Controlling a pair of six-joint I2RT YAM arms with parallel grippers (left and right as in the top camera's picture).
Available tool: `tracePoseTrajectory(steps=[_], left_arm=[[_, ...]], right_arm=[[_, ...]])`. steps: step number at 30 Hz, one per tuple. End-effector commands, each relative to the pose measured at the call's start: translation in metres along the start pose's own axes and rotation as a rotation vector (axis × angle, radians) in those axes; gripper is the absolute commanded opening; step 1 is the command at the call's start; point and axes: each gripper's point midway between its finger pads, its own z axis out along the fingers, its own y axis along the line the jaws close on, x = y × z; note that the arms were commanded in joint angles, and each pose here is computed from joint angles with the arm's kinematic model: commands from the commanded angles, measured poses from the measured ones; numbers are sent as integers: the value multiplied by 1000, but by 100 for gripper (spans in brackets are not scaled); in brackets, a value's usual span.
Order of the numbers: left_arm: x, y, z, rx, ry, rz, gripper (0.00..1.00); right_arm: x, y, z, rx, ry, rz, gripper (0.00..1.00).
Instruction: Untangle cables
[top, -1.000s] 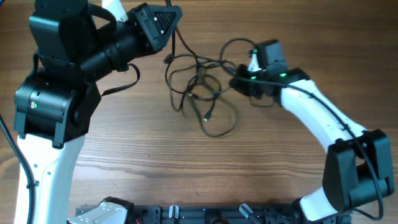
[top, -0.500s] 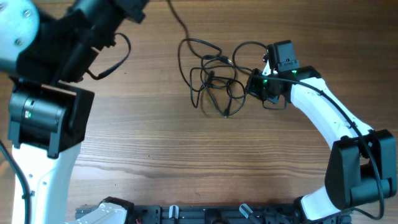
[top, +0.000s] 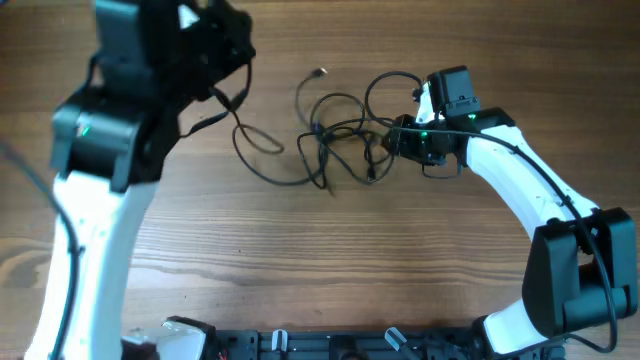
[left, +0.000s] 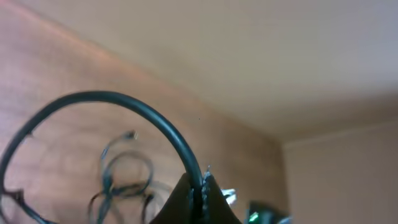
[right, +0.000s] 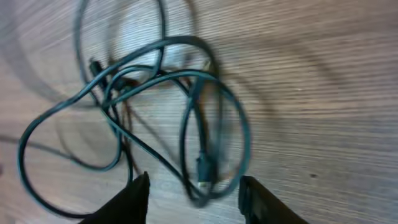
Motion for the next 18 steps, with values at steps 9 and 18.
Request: tracePoseTrajectory(steps=[9,18], left_arm=[[110,103,56,-325,559,233,18],[154,155,97,-407,730,298,56]], right_arm=[[-20,41,-45,-98,-67,-121,73],[-17,39,-44,-91,-55,-118,78]])
